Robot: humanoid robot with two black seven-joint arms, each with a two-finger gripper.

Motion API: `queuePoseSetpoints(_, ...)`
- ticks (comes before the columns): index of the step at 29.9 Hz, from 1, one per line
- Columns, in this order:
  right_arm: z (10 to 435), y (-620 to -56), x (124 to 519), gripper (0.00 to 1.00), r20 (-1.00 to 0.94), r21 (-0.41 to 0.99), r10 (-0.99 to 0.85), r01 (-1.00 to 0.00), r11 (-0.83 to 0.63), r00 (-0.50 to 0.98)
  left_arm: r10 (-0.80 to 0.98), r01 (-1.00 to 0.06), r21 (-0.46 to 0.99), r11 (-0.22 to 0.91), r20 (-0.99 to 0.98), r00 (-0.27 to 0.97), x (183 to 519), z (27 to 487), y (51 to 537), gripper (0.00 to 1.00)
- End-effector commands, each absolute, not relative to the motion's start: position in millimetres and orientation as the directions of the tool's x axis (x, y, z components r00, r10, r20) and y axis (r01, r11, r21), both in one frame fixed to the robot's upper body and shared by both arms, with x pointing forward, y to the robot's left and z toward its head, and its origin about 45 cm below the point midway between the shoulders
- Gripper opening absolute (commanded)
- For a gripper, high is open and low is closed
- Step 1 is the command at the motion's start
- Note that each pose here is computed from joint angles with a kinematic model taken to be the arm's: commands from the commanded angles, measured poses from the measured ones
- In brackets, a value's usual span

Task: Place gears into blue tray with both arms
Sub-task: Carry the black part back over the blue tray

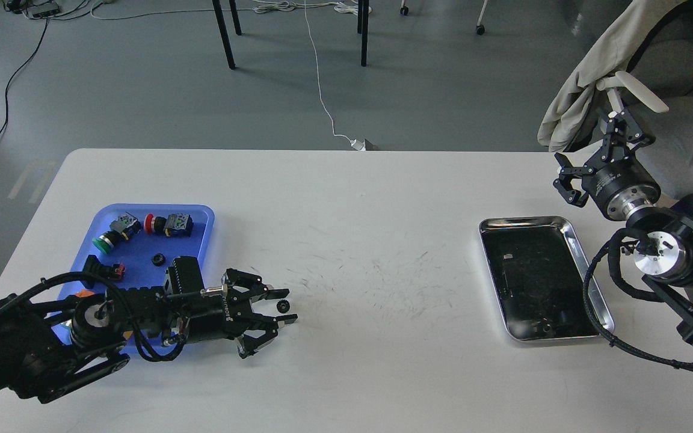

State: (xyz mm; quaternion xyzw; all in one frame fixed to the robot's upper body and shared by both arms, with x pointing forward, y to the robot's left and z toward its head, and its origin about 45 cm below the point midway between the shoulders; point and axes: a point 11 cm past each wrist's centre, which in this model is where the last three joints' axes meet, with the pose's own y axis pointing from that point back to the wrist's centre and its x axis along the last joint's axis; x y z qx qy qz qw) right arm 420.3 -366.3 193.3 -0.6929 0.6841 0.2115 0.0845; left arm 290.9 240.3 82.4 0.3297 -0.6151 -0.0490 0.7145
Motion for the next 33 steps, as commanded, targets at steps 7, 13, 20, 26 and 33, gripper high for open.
queuePoseSetpoints(7, 192, -365, 420, 0.99, -0.405, 0.173, -0.914, -0.983, -0.054, -0.021, -0.482, -0.335, 0.542, 0.771, 0.839, 0.25, 287, 79, 246, 0.39)
queuePoseSetpoints(13, 188, -366, 416, 0.99, -0.404, 0.183, -0.914, -0.981, -0.055, -0.024, -0.481, -0.333, 0.544, 0.77, 0.838, 0.259, 284, 77, 246, 0.32)
queuePoseSetpoints(20, 188, -365, 416, 0.99, -0.393, 0.182, -0.919, -0.982, -0.059, -0.018, -0.483, -0.335, 0.546, 0.768, 0.837, 0.258, 285, 77, 247, 0.24)
queuePoseSetpoints(26, 187, -366, 416, 0.99, -0.39, 0.182, -0.921, -0.982, -0.058, -0.018, -0.487, -0.337, 0.551, 0.763, 0.834, 0.26, 284, 77, 251, 0.13)
queuePoseSetpoints(33, 184, -367, 413, 0.99, -0.391, 0.19, -0.92, -0.98, -0.056, -0.023, -0.501, -0.358, 0.564, 0.744, 0.825, 0.26, 286, 83, 268, 0.09)
